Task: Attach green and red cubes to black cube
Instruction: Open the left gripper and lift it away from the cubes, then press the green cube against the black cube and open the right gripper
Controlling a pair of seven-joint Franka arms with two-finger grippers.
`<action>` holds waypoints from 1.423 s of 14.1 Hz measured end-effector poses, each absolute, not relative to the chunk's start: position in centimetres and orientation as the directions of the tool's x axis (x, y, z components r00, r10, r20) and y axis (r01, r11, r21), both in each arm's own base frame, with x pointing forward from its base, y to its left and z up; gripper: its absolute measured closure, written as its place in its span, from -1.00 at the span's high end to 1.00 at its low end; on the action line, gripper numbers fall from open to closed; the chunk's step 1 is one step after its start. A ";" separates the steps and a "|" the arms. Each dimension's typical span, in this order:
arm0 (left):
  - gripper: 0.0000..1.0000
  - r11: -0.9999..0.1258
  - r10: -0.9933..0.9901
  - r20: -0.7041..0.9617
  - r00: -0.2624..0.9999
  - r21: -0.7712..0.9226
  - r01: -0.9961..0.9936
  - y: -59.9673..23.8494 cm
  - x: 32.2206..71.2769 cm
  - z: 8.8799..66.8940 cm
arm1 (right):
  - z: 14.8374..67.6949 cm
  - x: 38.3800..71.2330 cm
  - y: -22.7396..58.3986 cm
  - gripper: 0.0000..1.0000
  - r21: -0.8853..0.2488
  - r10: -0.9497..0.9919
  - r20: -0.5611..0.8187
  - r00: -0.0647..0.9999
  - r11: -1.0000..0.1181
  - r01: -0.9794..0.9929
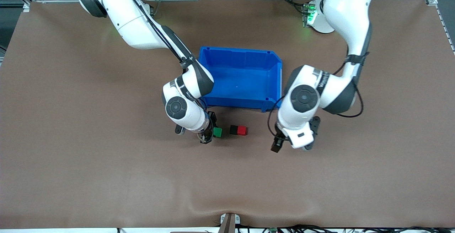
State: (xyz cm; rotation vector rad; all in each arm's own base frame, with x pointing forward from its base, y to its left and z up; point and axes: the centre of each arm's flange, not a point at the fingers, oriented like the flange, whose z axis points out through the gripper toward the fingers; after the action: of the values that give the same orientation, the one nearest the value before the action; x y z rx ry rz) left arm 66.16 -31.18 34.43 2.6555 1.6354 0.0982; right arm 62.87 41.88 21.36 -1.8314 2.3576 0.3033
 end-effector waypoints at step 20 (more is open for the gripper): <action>1.00 -0.910 0.414 0.004 0.910 0.038 0.414 -9.3 59.8 42.5 | 19.1 61.3 44.8 0.59 0.033 -0.949 -0.248 -0.196 0.194 -0.980</action>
State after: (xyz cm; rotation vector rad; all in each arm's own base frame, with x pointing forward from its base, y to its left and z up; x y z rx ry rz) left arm 59.76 -9.26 42.52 3.0343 0.6580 0.0188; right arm 61.28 44.78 19.06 -1.8718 2.2883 0.2735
